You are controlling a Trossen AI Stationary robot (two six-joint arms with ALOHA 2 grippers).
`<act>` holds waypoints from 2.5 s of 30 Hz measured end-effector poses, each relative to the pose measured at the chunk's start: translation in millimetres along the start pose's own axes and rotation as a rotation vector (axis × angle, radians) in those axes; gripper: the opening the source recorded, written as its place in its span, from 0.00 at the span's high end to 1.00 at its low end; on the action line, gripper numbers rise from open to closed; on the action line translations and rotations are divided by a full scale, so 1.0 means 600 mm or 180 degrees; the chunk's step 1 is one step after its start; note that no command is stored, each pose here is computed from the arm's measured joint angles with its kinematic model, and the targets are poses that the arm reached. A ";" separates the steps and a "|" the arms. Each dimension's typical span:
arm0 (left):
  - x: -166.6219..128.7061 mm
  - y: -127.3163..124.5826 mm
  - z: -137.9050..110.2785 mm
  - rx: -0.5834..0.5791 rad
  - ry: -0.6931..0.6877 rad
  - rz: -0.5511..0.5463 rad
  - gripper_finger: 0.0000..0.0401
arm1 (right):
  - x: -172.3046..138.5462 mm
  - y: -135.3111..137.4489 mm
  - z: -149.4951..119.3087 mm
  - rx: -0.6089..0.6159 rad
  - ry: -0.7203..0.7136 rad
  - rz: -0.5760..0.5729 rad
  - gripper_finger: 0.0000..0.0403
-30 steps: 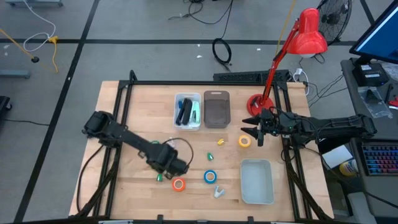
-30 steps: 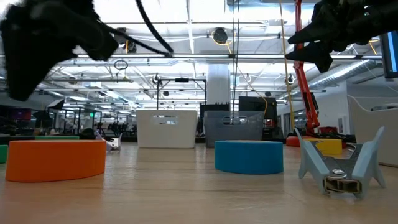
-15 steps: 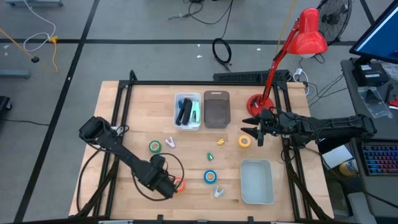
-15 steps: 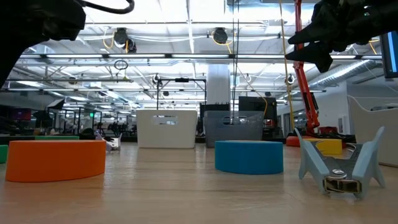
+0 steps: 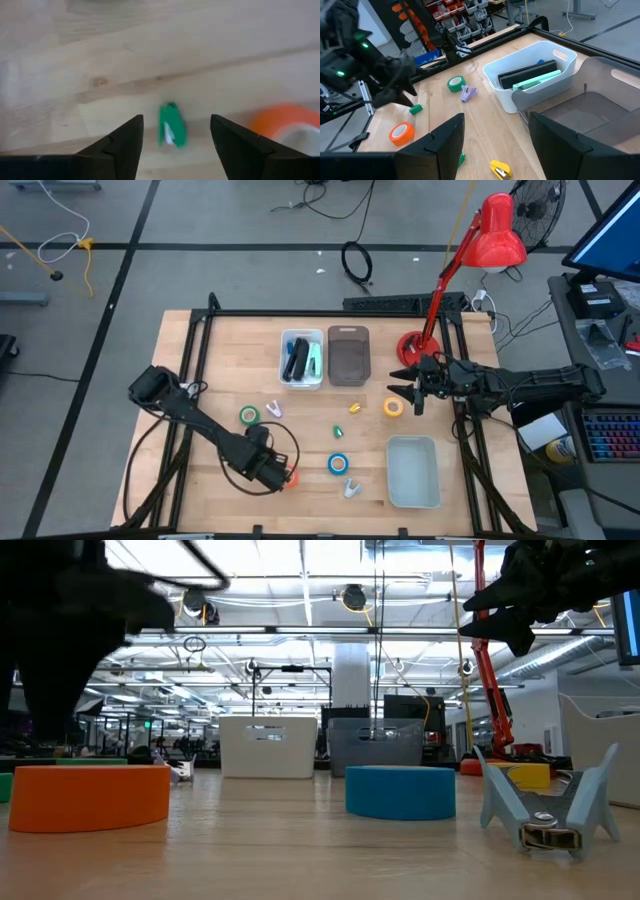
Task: Pick and place Stapler, Stapler remover, tape
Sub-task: Put the left green stapler into the white bin
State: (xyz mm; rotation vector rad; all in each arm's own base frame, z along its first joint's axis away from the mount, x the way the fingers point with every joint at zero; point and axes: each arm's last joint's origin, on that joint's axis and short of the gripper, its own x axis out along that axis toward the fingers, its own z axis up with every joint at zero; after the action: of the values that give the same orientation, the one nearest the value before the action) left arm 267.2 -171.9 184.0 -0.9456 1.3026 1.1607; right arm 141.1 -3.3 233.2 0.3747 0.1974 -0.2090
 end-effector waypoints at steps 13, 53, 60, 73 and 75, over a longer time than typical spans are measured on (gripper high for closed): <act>0.053 0.009 -0.005 -0.0178 0.0235 -0.0056 0.51 | 0.000 0.000 0.000 -0.0002 0.0000 0.0001 0.47; -0.026 0.049 0.069 -0.0635 -0.0246 -0.1046 0.82 | 0.000 0.001 0.002 -0.0080 -0.0036 0.0006 0.47; -0.111 0.079 0.162 -0.0956 -0.1358 -0.1961 0.87 | 0.000 0.002 0.005 -0.0066 -0.0096 0.0030 0.47; -0.167 0.080 0.402 -0.0519 -0.2396 -0.2487 0.87 | -0.001 0.005 0.012 -0.0038 -0.0242 0.0090 0.47; -0.157 0.080 0.434 -0.0402 -0.2372 -0.2506 0.87 | -0.001 0.005 0.012 -0.0037 -0.0245 0.0091 0.47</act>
State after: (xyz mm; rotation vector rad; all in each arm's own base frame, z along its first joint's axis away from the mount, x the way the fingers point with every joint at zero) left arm 283.2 82.7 302.7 -0.8643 0.2070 0.8262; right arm 142.6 -3.3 241.1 0.3570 0.1173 -0.1936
